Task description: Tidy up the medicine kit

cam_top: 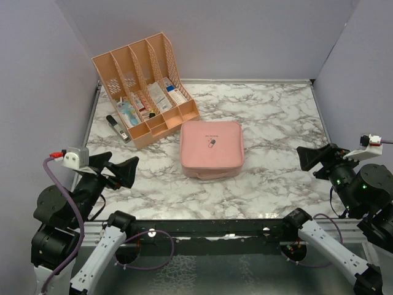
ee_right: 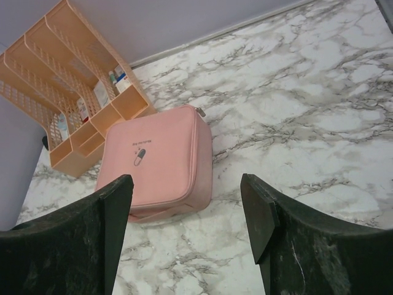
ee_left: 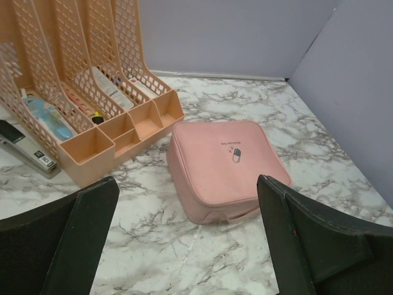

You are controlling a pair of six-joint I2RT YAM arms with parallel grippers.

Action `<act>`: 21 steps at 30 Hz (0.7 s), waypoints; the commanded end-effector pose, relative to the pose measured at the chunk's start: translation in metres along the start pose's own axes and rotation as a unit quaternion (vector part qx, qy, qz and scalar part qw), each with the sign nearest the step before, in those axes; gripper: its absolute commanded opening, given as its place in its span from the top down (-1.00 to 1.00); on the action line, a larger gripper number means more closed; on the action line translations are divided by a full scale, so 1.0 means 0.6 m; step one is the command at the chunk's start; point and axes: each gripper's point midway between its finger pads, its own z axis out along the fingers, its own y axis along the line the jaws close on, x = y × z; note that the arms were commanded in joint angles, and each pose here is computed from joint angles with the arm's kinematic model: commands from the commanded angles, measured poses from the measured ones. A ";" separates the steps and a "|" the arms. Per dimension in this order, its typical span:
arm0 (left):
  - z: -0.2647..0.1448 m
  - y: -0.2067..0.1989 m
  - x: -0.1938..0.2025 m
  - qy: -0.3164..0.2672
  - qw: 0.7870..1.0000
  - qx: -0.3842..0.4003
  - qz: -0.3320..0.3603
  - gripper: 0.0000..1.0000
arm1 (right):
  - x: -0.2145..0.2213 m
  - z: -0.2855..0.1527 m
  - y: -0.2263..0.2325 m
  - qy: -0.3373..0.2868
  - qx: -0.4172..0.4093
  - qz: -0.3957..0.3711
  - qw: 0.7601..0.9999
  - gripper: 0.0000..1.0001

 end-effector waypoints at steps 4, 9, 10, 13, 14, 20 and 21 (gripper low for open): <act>-0.030 0.031 -0.007 -0.015 0.999 -0.050 0.014 -0.98 | 0.010 -0.014 -0.007 0.015 -0.004 -0.011 1.000 -0.44; -0.028 0.034 -0.009 -0.014 0.998 -0.055 0.021 -0.98 | 0.019 -0.009 -0.009 0.020 -0.001 -0.012 1.000 -0.43; -0.027 0.037 -0.009 -0.014 0.998 -0.059 0.021 -0.98 | 0.020 -0.008 -0.007 0.023 -0.002 -0.012 1.000 -0.43; -0.024 0.046 -0.007 -0.013 0.997 -0.074 0.019 -0.98 | 0.027 -0.005 -0.002 0.041 -0.004 -0.021 0.999 -0.45; -0.024 0.047 -0.007 -0.012 0.997 -0.076 0.018 -0.98 | 0.029 -0.003 -0.001 0.044 -0.004 -0.022 0.999 -0.46; -0.018 0.047 0.002 -0.004 0.997 -0.077 0.012 -0.98 | 0.035 -0.003 0.002 0.038 -0.018 -0.019 0.999 -0.48; -0.017 0.047 0.004 -0.002 0.997 -0.076 0.011 -0.98 | 0.037 -0.003 0.001 0.037 -0.019 -0.019 0.999 -0.49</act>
